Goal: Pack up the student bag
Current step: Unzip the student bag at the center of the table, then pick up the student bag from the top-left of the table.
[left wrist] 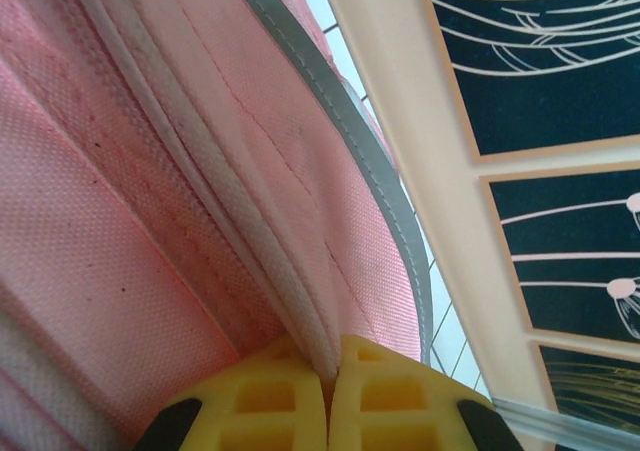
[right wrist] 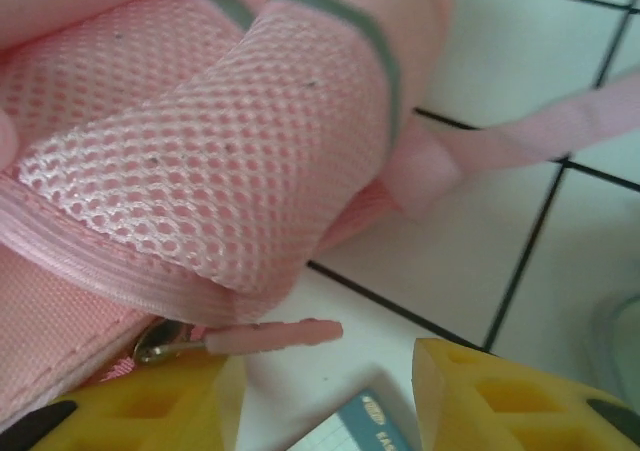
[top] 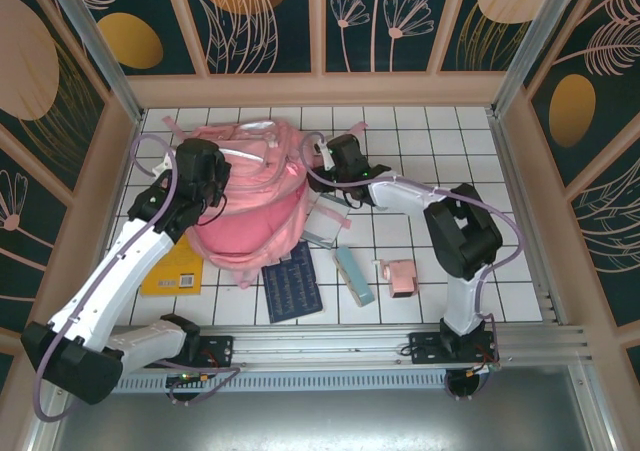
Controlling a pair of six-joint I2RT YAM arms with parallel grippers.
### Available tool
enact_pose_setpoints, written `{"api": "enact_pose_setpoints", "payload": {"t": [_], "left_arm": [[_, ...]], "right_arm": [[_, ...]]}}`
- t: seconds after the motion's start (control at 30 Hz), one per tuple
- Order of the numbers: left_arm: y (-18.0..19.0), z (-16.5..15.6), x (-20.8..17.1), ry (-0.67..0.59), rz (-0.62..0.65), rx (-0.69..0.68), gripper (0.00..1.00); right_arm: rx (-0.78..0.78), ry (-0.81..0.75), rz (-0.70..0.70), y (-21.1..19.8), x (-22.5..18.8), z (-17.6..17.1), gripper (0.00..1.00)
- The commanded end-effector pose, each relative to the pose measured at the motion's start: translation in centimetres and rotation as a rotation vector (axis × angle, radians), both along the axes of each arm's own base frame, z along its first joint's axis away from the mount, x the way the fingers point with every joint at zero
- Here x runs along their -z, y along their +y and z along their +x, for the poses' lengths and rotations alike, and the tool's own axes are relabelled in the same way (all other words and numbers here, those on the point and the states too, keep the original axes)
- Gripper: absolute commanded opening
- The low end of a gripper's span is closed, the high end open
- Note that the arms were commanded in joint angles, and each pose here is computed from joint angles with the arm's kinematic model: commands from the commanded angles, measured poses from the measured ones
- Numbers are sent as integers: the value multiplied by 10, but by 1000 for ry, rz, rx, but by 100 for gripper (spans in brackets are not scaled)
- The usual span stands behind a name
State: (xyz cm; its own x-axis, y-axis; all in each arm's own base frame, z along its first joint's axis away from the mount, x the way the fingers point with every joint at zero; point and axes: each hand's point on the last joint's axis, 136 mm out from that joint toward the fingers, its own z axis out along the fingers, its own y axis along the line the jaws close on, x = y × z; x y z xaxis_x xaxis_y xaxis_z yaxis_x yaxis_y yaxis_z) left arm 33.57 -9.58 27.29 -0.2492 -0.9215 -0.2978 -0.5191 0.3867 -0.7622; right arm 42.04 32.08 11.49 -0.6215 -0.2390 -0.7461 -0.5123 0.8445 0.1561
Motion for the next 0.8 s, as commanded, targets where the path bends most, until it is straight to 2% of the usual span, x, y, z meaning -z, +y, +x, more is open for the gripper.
{"api": "enact_pose_setpoints", "payload": {"t": [0.0, 0.13, 0.2, 0.3, 0.37, 0.47, 0.57, 0.63, 0.77], "left_arm": [[-16, 26, -58, -189, -119, -1, 0], [-26, 42, -60, -199, -169, -1, 0], [-30, 48, -59, -201, -184, -6, 0], [-32, 55, -57, -197, -200, -24, 0], [-33, 59, -56, -201, -211, -32, 0], [-33, 62, -59, -214, -222, -42, 0], [-32, 63, -60, -218, -216, -48, 0], [-30, 62, -60, -218, -215, -53, 0], [-29, 60, -58, -216, -211, -55, 0]], "right_arm": [[98, -88, -12, -9, -39, -2, 52], [104, -161, 4, -19, -73, -36, 54], [65, -168, 84, -15, -91, -55, 53], [-24, -122, 320, 1, -123, -90, 49], [-71, -24, 525, 16, -142, -111, 48], [-71, 213, 773, 38, -157, -127, 55], [-70, 357, 1009, 55, -174, -144, 78], [-41, 444, 1095, 65, -175, -145, 81], [-33, 598, 1239, 84, -176, -148, 81]]}}
